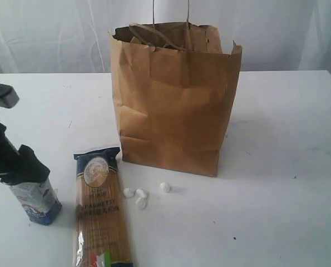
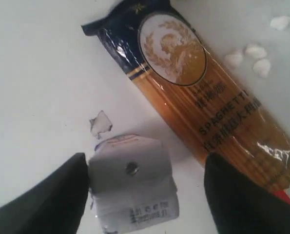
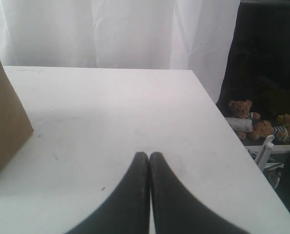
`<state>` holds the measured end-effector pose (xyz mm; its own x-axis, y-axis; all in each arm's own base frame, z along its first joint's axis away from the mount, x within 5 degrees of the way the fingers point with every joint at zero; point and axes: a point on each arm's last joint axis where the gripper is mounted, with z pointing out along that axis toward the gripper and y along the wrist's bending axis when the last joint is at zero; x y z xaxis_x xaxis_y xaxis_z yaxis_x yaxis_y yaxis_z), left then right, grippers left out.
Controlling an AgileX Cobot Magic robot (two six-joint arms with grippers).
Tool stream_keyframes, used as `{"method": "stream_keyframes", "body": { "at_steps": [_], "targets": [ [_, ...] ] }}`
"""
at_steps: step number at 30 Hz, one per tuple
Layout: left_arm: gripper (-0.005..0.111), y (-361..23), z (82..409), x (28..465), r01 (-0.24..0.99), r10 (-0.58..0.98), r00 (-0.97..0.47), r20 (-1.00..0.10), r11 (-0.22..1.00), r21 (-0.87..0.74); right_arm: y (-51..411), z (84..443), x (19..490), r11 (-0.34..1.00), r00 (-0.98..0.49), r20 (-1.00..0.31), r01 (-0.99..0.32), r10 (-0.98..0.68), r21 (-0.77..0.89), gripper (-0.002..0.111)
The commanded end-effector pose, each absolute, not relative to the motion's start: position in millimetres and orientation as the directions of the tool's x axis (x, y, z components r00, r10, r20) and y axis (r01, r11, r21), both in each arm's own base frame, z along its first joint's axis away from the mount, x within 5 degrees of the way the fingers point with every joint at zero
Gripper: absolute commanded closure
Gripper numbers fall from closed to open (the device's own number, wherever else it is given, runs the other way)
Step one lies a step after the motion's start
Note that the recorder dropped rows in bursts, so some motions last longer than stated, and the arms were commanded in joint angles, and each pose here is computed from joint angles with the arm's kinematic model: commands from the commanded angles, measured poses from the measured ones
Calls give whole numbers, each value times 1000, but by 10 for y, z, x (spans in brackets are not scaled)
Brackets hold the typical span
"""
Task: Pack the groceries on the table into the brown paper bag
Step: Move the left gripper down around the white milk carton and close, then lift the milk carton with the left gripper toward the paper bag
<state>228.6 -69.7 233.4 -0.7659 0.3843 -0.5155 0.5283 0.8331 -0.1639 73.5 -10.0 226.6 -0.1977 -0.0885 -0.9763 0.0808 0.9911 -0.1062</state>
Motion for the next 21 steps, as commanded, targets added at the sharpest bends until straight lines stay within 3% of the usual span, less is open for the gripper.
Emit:
{"method": "stream_keyframes", "body": {
  "at_steps": [1, 7, 10, 14, 17, 21],
  "targets": [
    [37, -815, 2198, 2301, 575, 464, -774, -432, 800, -171, -99, 2255, 739, 991, -200, -976, 81, -86, -104, 108],
    [39, -754, 2044, 2370, 545, 484, -800, -355, 833, -91, -99, 2255, 739, 991, -200, -976, 81, -86, -104, 108],
    [60, -770, 2120, 2394, 555, 494, -798, -346, 825, -102, -99, 2255, 739, 991, -200, -976, 81, -86, -104, 108],
    [88, -773, 2730, 2534, 623, 567, -724, -392, 782, -21, -99, 2255, 739, 991, -200, -976, 81, -86, -104, 108],
    [107, -668, 3566, 2531, 648, 646, -626, -438, 742, 169, -99, 2256, 739, 991, -200, -976, 81, -88, -106, 108],
    [107, -521, 4273, 2469, 526, 642, -536, -548, 762, 378, -99, 2256, 739, 991, -200, -976, 81, -88, -106, 108]
  ]
}}
